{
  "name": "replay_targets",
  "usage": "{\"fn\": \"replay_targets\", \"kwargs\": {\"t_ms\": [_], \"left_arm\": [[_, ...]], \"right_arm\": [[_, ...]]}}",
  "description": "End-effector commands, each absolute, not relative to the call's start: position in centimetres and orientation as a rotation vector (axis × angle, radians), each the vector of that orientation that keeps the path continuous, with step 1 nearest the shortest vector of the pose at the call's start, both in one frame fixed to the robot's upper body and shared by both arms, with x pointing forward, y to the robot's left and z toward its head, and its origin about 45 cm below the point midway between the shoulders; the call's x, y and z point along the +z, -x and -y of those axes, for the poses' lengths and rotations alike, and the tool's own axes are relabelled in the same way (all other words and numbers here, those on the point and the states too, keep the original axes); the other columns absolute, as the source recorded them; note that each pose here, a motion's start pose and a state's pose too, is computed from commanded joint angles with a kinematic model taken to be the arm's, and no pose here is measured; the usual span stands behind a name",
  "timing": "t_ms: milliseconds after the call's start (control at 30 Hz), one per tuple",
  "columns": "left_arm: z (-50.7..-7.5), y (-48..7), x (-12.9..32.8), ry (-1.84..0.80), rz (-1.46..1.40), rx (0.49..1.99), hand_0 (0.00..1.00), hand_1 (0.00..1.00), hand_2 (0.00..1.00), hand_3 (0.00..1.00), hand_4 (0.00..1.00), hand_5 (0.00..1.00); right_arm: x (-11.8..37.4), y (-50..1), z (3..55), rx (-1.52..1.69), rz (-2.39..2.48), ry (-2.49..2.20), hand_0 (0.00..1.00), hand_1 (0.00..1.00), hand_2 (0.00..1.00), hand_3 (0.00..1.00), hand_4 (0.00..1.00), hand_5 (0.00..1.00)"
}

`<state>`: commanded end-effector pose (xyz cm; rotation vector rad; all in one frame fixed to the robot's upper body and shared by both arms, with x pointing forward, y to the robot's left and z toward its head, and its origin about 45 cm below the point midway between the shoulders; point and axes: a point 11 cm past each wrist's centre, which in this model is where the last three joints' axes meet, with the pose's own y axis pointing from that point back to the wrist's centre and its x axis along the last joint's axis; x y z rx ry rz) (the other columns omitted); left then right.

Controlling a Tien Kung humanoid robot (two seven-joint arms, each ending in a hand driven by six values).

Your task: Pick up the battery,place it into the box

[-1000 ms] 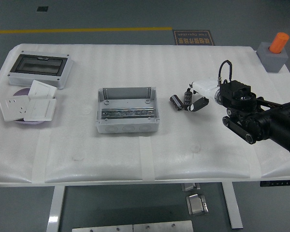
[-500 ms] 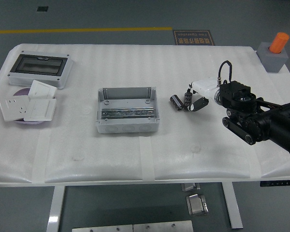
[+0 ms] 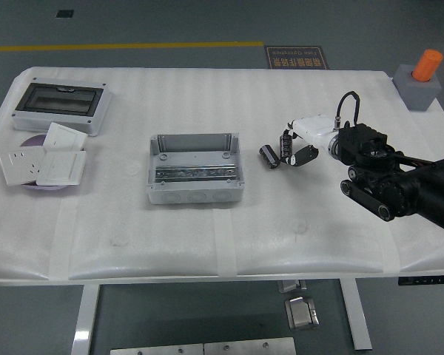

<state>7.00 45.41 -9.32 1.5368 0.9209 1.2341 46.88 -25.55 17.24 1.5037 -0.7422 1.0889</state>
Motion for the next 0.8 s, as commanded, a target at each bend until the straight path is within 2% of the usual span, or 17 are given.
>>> {"fn": "replay_targets", "kwargs": {"t_ms": [233, 567, 767, 800], "left_arm": [[-45.5, -6.8, -9.3, -1.539, -0.929, 1.237, 0.465, 0.583, 0.389, 0.492, 0.453, 0.302], [-45.5, -6.4, -9.4, -1.539, -0.94, 1.236, 0.464, 0.582, 0.391, 0.492, 0.454, 0.302], [-45.7, -6.4, -9.3, -1.54, -0.941, 1.238, 0.464, 0.584, 0.39, 0.492, 0.454, 0.303], [-45.7, -6.4, -9.3, -1.542, -0.942, 1.238, 0.464, 0.583, 0.391, 0.492, 0.454, 0.302]], "right_arm": [[19.3, -46.3, 23.9, 1.115, 0.923, -1.607, 0.785, 0.656, 0.661, 0.698, 0.491, 0.214], [21.5, -43.8, 16.3, 1.126, 1.06, -1.878, 0.784, 0.655, 0.661, 0.699, 0.495, 0.218], [20.7, -43.4, 15.2, 1.073, 1.037, -1.923, 0.786, 0.657, 0.66, 0.699, 0.505, 0.228], [20.4, -43.3, 15.3, 1.066, 1.028, -1.92, 0.796, 0.672, 0.705, 0.753, 0.72, 0.388]]}}
